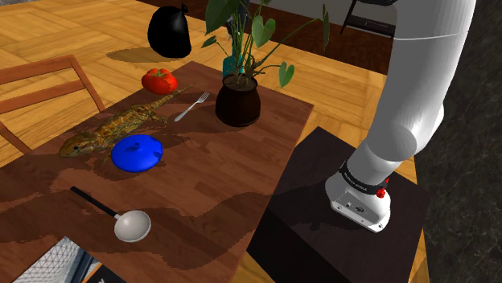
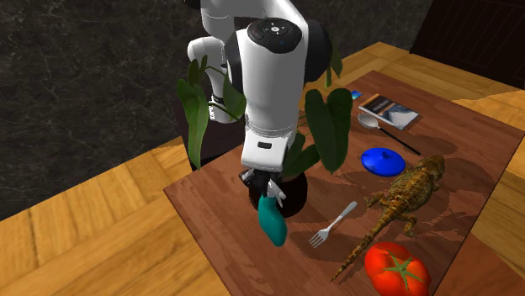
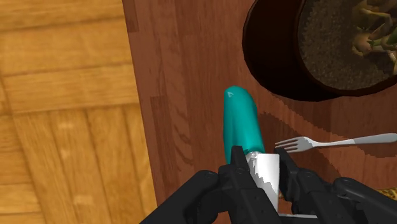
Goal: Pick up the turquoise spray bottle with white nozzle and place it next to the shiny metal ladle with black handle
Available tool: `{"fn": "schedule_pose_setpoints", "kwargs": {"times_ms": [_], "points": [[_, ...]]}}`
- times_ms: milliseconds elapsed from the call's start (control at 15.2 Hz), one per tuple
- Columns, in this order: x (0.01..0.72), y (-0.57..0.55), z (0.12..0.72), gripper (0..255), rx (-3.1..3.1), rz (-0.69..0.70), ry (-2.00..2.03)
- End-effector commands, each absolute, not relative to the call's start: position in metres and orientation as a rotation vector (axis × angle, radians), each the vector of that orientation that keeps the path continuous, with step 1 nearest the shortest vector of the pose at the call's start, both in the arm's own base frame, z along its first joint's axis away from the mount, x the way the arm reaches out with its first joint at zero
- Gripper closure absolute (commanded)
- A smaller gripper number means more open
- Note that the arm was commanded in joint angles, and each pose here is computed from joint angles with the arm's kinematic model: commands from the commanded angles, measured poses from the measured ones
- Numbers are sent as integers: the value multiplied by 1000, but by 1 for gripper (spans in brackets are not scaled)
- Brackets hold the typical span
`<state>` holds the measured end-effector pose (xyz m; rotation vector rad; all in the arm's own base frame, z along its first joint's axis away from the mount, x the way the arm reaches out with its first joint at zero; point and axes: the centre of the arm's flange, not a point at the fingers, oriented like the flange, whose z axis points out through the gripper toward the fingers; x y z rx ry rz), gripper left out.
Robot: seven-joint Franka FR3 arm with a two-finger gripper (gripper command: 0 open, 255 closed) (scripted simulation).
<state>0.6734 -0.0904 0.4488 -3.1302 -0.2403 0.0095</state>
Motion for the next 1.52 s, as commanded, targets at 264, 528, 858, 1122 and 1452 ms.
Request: {"fn": "schedule_pose_setpoints", "kwargs": {"times_ms": [264, 528, 858, 1122, 1452], "points": [[673, -91, 481, 255, -3130, 10, -241], [673, -91, 501, 255, -3130, 10, -241], [638, -39, 524, 255, -3130, 10, -241], [611, 2, 542, 255, -3130, 10, -241], [577, 54, 566, 255, -3130, 10, -241]]}}
